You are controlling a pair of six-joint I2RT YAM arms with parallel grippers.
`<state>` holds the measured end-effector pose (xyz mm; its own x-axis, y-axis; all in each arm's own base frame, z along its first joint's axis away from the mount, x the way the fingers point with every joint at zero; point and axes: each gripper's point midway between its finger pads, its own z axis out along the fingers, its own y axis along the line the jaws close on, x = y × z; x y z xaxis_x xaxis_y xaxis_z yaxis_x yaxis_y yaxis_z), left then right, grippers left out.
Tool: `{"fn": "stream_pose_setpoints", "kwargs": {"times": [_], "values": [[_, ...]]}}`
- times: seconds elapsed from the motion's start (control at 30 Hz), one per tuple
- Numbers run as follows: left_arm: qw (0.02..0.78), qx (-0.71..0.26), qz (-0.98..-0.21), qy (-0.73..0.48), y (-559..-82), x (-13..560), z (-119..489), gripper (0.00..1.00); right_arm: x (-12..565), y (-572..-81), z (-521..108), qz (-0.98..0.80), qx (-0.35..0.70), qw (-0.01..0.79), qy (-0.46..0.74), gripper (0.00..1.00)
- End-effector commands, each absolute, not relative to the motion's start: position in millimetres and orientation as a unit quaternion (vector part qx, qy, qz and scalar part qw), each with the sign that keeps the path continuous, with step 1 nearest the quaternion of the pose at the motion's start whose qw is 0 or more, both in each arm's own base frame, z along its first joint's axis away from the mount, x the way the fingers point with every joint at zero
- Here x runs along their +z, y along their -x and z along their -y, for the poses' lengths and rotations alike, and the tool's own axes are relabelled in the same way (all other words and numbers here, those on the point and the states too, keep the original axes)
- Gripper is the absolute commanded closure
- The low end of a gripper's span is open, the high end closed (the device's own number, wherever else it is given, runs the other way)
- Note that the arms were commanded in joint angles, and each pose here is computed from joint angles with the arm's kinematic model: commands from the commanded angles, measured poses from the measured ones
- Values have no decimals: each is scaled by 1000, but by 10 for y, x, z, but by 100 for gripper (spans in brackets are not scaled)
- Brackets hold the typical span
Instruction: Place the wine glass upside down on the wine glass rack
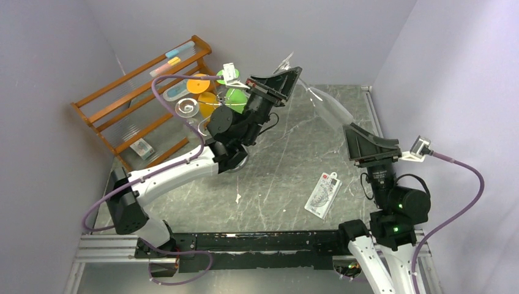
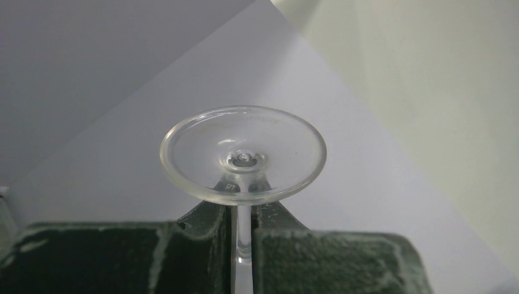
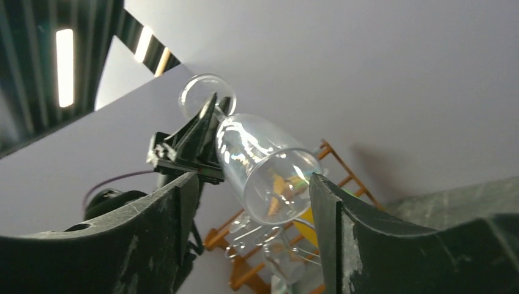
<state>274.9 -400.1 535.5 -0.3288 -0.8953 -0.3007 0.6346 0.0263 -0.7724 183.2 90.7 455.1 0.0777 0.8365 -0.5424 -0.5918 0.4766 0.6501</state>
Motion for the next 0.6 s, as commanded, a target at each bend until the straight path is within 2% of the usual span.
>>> {"fn": "stream_pose_setpoints", "kwargs": {"times": [0.0, 0.27, 0.57], "values": [[617, -654, -424, 106, -2549, 5581, 3667, 95, 4303, -1818, -706, -482, 427, 750, -150, 27], [631, -602, -489, -15, -2341, 5261, 3745, 95, 4218, -1756, -537, -489, 363, 779, -149, 21], [592, -592, -512, -192, -1862, 5071, 3903, 95, 4467, -1786, -1135, -549, 343, 757, 83, 20]]}}
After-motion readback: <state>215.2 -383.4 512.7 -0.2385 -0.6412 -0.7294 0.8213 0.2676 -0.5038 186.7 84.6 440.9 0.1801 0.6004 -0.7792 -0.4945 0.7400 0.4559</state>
